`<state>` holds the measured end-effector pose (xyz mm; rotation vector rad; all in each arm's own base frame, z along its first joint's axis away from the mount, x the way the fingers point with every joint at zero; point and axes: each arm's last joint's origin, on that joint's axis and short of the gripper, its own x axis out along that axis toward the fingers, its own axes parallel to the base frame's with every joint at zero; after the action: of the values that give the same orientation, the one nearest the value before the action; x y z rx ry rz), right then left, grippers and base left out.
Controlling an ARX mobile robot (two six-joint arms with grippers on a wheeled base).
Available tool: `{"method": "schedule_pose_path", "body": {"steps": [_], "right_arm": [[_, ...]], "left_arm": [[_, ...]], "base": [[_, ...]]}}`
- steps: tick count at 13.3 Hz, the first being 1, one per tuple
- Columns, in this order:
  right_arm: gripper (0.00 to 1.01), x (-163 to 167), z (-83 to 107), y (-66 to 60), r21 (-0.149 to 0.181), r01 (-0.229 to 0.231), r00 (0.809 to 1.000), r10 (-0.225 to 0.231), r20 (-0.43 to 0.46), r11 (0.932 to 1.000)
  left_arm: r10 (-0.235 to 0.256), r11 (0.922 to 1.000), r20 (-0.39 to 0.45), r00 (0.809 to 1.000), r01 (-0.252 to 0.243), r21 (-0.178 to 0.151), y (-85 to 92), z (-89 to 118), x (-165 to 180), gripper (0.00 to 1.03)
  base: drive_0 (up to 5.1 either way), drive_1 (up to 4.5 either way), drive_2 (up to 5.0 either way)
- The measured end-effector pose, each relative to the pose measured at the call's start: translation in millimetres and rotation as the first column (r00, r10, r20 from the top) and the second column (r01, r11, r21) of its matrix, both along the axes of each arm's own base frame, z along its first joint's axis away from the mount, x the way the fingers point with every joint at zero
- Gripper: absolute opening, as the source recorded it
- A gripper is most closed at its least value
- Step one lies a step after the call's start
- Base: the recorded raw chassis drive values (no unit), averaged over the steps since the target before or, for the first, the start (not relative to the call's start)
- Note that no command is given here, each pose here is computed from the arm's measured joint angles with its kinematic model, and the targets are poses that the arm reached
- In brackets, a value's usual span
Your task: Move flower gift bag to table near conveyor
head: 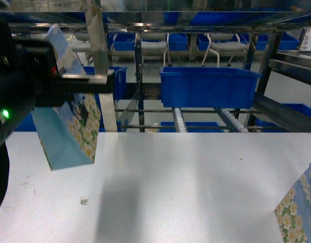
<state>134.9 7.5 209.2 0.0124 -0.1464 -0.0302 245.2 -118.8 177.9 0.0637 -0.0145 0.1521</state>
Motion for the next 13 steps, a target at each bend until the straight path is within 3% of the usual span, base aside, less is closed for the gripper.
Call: {"method": "schedule_pose_path", "body": {"steps": [4,6,10,13], "right_arm": [[0.98,0,0.0,0.0,0.0,0.0,1.0,0.0,0.0,1.0],[0.98,0,0.0,0.0,0.0,0.0,1.0,0.0,0.0,1.0],[0.98,0,0.0,0.0,0.0,0.0,1.0,0.0,0.0,1.0],[0.98,0,0.0,0.0,0.0,0.0,1.0,0.0,0.0,1.0]], "left_arm": [[0.066,0.9977,-0.074,0.995,-0.065,0.02,1.3,-40,-14,0.02],[0.055,0.9984,-0.111,0.992,-0.053,0.018,-2.5,-57,-23,0.02],[0.056,0.9969,-0.235,0.97,-0.042,0.067,-1.8,-93,-38,0.02],[0.055,0.9961,-0.287,0.956,-0.032,0.082,-0.6,-108,-43,0.02]], "base": [[0.0,0.0,0.0],[0.0,0.0,0.0],[0.0,0.0,0.0],[0.0,0.0,0.0]]}}
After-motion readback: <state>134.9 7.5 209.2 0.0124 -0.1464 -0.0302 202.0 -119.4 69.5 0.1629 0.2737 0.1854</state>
